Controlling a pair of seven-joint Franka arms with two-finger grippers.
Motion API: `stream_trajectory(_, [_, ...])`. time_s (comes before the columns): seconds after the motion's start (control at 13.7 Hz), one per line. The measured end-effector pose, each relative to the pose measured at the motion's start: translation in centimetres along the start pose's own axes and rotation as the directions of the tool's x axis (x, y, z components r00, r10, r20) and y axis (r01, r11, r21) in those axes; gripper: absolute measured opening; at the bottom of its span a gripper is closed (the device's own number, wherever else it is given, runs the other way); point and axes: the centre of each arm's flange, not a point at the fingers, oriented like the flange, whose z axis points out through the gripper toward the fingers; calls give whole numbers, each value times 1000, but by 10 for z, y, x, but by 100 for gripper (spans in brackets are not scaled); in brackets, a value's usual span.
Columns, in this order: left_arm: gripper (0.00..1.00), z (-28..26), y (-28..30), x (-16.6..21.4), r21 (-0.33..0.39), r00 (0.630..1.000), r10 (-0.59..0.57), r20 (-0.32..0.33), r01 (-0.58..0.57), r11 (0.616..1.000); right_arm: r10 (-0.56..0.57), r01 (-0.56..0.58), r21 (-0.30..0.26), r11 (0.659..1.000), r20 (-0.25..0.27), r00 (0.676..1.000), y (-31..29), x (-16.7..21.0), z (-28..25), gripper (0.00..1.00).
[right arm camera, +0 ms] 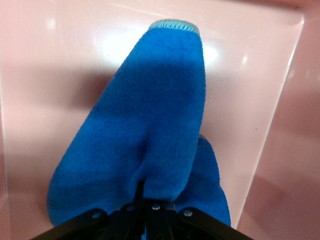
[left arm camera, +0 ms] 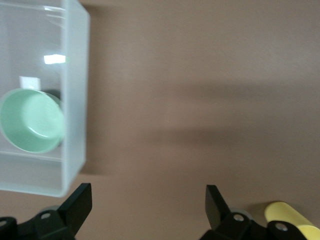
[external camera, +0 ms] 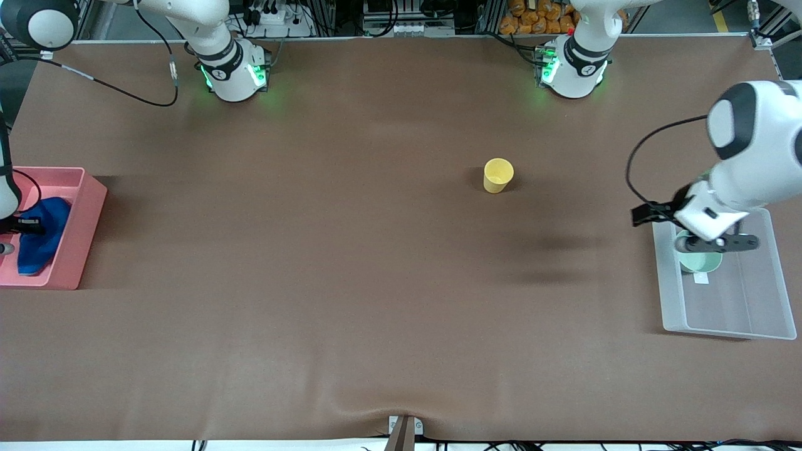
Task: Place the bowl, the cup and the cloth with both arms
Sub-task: 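Move the left gripper to the yellow cup while the right gripper withdraws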
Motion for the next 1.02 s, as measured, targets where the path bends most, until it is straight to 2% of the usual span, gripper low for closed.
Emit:
stream_trajectory(0.37, [100, 21, 86, -42, 28, 998, 14, 58, -16, 999, -21, 21, 5, 1000, -6, 1000, -4, 9, -9, 2])
stream_trajectory(0.66, [100, 54, 142, -83, 65, 991, 62, 122, -70, 995, -78, 78, 11, 997, -8, 997, -30, 35, -71, 4])
stream_trajectory(0.8, [100, 76, 151, -102, 74, 990, 63, 129, -72, 995, -107, 107, 2, 994, -20, 994, -48, 43, -119, 19])
stream_trajectory(1.02, [100, 100, 169, -134, 73, 990, 59, 131, -69, 995, -151, 151, -12, 989, -44, 988, -81, 48, -200, 49])
